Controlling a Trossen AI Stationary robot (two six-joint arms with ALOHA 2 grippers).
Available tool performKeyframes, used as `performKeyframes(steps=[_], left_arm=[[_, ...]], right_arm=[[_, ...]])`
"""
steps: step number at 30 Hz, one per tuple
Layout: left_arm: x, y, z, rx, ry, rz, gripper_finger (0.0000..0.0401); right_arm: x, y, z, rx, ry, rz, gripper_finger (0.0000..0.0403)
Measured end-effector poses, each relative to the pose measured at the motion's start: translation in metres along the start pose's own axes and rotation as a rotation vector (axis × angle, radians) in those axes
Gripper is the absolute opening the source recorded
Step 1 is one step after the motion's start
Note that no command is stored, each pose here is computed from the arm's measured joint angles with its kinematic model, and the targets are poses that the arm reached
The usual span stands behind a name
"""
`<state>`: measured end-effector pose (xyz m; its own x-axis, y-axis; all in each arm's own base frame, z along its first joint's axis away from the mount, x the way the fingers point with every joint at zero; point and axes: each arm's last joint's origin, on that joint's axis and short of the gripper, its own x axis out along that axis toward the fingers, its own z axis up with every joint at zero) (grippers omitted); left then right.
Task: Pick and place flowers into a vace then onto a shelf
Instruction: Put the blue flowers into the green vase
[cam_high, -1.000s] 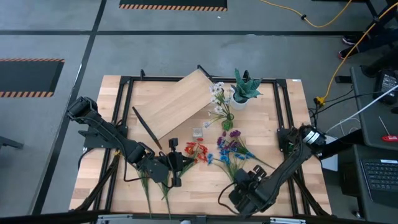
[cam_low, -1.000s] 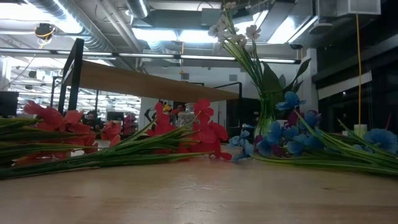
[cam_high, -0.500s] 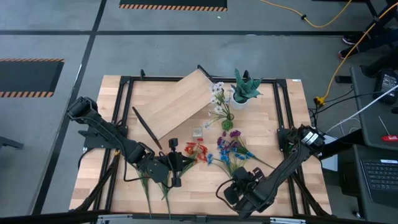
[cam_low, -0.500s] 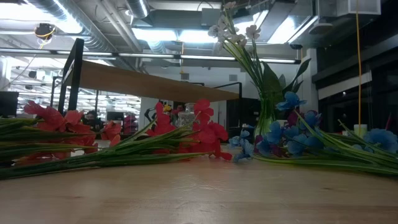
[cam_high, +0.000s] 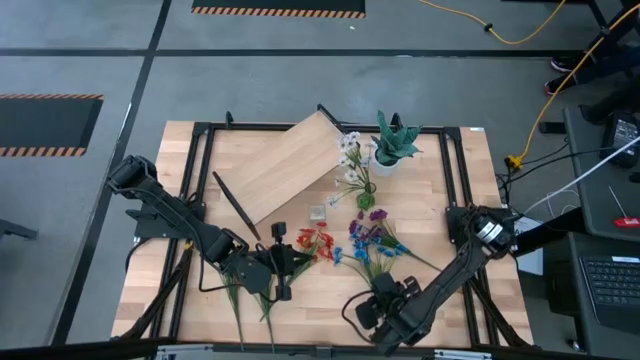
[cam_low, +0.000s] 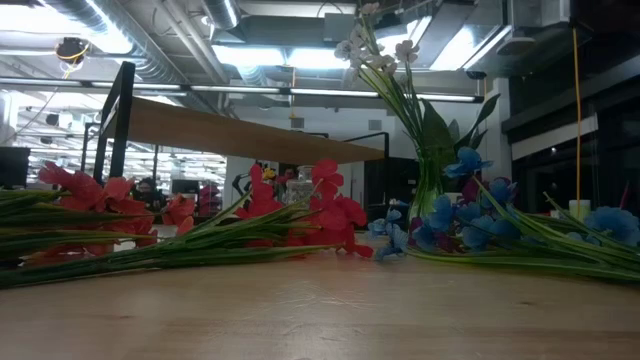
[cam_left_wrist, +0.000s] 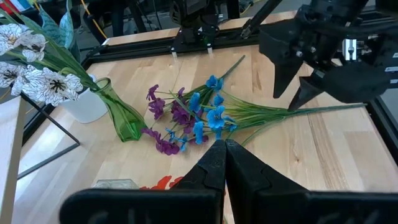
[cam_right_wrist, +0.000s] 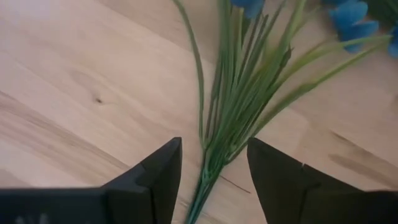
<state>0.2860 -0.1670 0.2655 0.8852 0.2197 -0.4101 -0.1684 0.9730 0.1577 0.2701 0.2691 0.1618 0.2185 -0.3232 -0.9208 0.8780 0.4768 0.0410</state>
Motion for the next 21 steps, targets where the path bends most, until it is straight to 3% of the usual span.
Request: performKeyframes(steps=[21], left_arm=[[0.0,0.0,0.0,-0.003,0.0,0.0,0.0004]], right_arm=[[0.021,0.0,-0.016,0.028,0.01,-0.03,0.0184]])
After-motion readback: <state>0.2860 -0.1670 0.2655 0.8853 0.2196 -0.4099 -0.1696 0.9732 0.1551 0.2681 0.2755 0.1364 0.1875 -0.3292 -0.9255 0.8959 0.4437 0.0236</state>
